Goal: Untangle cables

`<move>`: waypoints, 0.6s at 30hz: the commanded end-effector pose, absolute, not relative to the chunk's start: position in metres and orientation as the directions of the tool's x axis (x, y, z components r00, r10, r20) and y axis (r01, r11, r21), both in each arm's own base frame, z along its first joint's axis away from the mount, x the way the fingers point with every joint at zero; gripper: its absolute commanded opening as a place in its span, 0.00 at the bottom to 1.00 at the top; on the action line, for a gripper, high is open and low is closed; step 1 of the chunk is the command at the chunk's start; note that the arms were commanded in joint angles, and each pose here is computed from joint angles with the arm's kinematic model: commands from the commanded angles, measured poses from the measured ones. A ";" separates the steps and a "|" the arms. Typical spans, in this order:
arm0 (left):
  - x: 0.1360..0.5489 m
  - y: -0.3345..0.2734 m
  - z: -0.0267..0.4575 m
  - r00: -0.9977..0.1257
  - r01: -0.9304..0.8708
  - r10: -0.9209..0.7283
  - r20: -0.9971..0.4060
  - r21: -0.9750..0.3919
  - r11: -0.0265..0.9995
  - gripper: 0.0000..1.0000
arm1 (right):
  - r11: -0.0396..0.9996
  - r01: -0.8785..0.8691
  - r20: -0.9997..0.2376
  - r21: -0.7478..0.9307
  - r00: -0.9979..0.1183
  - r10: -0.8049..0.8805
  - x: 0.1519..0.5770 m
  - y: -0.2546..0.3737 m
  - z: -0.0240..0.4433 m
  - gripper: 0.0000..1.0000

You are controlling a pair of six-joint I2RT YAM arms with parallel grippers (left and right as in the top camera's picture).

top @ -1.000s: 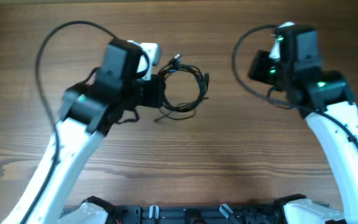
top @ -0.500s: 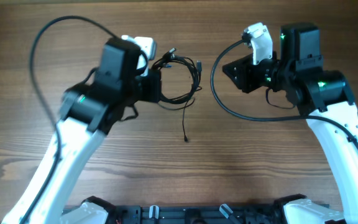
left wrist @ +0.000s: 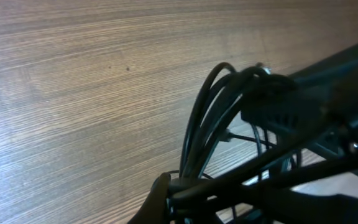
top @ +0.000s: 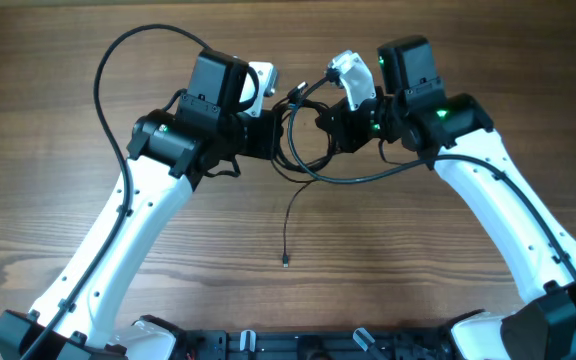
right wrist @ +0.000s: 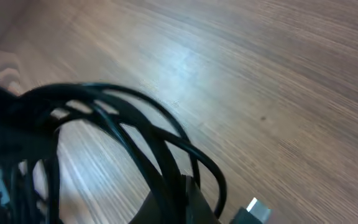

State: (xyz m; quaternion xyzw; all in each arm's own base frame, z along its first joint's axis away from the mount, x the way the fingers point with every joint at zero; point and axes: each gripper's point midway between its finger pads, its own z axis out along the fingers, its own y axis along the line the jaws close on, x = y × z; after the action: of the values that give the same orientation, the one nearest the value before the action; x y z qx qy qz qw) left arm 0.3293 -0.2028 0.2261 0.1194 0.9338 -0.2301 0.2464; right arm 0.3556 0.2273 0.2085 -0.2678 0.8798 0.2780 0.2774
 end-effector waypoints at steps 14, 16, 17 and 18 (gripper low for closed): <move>0.306 -0.147 0.306 -0.713 0.213 -0.047 -0.700 -0.280 0.936 0.45 | 0.333 -0.765 -0.695 0.551 -0.642 -0.324 0.311 0.272 0.246 0.04; 0.305 -0.147 0.296 -0.739 0.204 -0.034 -0.673 -0.272 0.940 0.47 | 0.463 -0.709 -0.660 0.532 -0.690 -0.296 0.328 0.264 0.235 0.04; 0.305 -0.148 0.291 -0.752 0.201 -0.028 -0.658 -0.270 0.942 0.47 | 0.468 -0.711 -0.666 0.525 -0.686 -0.295 0.330 0.264 0.235 0.04; 0.305 -0.149 0.286 -0.764 0.200 -0.023 -0.644 -0.271 0.942 0.47 | 0.441 -0.722 -0.675 0.534 -0.678 -0.292 0.328 0.267 0.239 0.04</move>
State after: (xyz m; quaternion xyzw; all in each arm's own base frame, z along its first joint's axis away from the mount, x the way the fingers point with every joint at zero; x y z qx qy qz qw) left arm 0.3022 -0.1482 0.2918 0.0496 0.9198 -0.1689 0.3508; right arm 0.3328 0.2588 0.2295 -0.2920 0.8342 0.3951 0.2504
